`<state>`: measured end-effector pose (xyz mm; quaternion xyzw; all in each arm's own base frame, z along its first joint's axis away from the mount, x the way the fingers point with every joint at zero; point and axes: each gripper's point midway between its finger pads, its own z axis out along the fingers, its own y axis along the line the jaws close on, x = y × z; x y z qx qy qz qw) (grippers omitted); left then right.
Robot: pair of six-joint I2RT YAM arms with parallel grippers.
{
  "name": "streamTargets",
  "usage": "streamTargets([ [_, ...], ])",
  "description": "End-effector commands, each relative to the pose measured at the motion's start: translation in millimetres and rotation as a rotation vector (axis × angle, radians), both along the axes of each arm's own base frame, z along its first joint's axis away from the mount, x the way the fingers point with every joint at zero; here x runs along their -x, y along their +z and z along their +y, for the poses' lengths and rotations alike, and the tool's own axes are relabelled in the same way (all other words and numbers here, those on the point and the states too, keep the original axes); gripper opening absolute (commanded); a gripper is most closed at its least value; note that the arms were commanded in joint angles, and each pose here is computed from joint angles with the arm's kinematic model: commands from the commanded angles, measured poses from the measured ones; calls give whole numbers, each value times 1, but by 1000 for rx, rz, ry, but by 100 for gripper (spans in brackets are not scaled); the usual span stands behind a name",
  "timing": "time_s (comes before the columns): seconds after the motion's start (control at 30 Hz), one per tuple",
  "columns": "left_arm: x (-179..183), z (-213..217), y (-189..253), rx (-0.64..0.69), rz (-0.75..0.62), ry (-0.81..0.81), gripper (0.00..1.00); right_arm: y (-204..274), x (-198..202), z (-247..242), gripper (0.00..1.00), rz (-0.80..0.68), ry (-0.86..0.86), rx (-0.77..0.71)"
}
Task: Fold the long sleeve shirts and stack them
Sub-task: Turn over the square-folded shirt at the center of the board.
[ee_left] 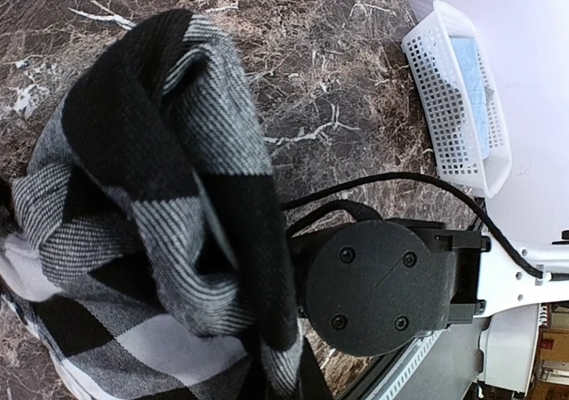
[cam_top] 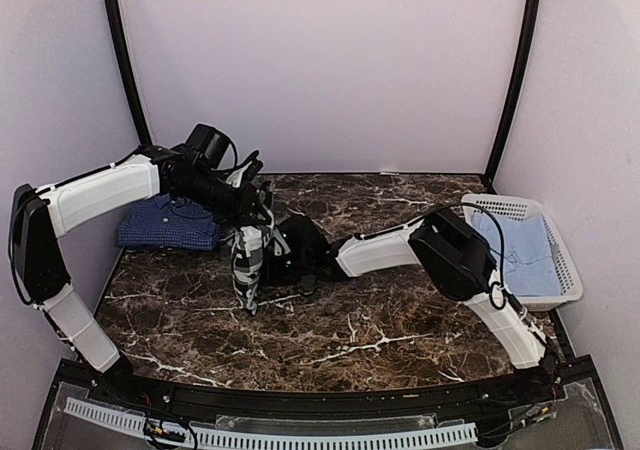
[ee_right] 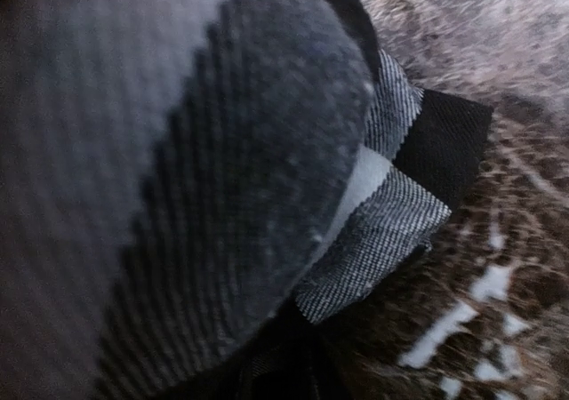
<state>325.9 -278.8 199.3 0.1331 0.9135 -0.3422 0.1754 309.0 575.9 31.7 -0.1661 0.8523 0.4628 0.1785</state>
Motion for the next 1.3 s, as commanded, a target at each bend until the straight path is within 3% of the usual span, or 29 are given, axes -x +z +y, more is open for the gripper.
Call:
streamTargets([
  [0.0,-9,-7,16,23,-51,-45,0,8,23,21,19,90,75,-123],
  [0.33,-10,-4,0,-13,-35,-63,0,-2,17,-27,33,41,0,-47],
  [0.47,-9,-3,-3,-16,-25,-65,0,2,11,-46,33,36,-34,-57],
  [0.8,-10,-8,-10,-10,5,-50,0,64,-3,-104,40,-94,-110,-16],
  [0.93,-9,-34,-17,-14,9,-52,0,101,-12,-153,47,-166,-206,20],
  [1.07,3,-99,-41,-17,35,-51,0,129,-19,-210,56,-224,-303,85],
  [1.1,0,-115,-36,5,44,-20,2,135,-20,-225,59,-235,-331,99],
  [1.13,3,-134,-56,-20,54,-20,9,139,-21,-239,61,-244,-356,111],
  [1.17,-1,-149,-49,10,55,-1,15,140,-22,-254,64,-244,-384,128],
  [1.2,1,-164,-62,3,64,-8,28,141,-22,-265,66,-247,-404,139],
  [1.27,-3,-183,-55,43,59,-3,41,140,-19,-286,70,-244,-436,169],
])
